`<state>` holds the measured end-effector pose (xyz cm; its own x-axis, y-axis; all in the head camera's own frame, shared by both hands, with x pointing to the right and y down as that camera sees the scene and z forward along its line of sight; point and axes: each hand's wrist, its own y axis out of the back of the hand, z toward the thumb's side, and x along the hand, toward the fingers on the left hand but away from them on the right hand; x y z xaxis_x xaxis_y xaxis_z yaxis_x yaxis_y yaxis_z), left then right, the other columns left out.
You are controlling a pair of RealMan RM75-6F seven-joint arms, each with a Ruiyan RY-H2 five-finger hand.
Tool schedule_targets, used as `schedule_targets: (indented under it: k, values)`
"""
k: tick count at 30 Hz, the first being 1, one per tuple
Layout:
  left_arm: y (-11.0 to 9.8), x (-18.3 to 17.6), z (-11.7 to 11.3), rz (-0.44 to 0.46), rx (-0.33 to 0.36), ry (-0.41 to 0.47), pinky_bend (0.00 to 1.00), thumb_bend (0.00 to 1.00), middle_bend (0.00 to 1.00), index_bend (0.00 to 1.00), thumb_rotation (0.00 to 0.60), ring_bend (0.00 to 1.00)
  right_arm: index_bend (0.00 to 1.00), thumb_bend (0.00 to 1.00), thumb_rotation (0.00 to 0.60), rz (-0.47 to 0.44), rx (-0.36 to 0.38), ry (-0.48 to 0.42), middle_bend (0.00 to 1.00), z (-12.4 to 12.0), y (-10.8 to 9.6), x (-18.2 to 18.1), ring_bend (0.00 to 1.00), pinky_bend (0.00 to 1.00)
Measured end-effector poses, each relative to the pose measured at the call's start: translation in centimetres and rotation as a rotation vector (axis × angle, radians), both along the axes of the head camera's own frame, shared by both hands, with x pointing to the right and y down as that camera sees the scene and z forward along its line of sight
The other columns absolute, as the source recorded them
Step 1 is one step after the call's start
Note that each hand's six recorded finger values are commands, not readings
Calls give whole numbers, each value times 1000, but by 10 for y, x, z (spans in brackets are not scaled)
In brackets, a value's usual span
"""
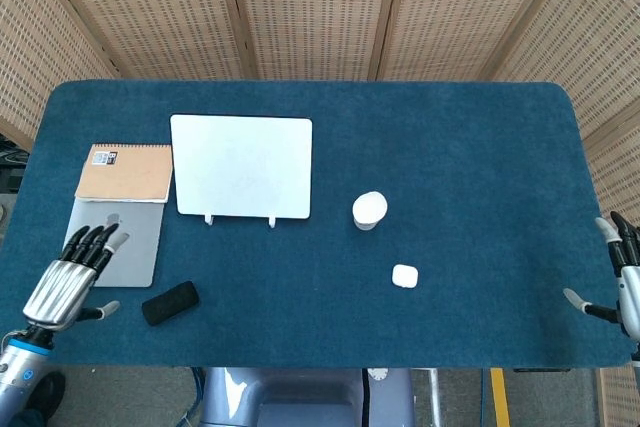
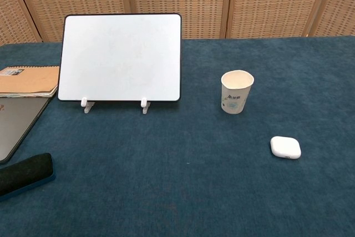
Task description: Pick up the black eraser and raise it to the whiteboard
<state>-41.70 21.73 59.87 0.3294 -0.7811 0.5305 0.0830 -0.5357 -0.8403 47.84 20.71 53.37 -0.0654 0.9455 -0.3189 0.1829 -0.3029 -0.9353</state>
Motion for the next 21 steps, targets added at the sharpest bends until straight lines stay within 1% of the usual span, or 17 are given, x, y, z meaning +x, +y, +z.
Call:
schedule_targets:
  k: [1, 4, 8, 13, 18, 21]
  values:
    - [0, 6, 1, 65, -18, -14, 0, 0, 0, 0, 600, 0, 0, 0, 600, 3, 1, 4, 0, 0, 0, 0, 0, 0]
    - [0, 20, 5, 207, -60, -41, 0, 0, 0, 0, 600, 0, 0, 0, 600, 10, 0, 18, 0, 1, 0, 0, 0, 0]
    - [-2, 33, 15, 333, -112, -73, 0, 0, 0, 0, 600, 0, 0, 0, 600, 17, -7, 31, 0, 4, -1, 0, 0, 0]
    - [-1, 43, 25, 438, -145, -93, 0, 0, 0, 0, 600, 0, 0, 0, 600, 24, -13, 37, 0, 7, -2, 1, 0, 0]
    - [1, 49, 36, 484, -149, -97, 0, 0, 0, 0, 600, 0, 0, 0, 600, 27, -18, 39, 0, 9, -2, 1, 0, 0]
    - [4, 49, 47, 503, -167, -104, 0, 0, 0, 0, 600, 0, 0, 0, 600, 26, -21, 41, 0, 10, -2, 1, 0, 0]
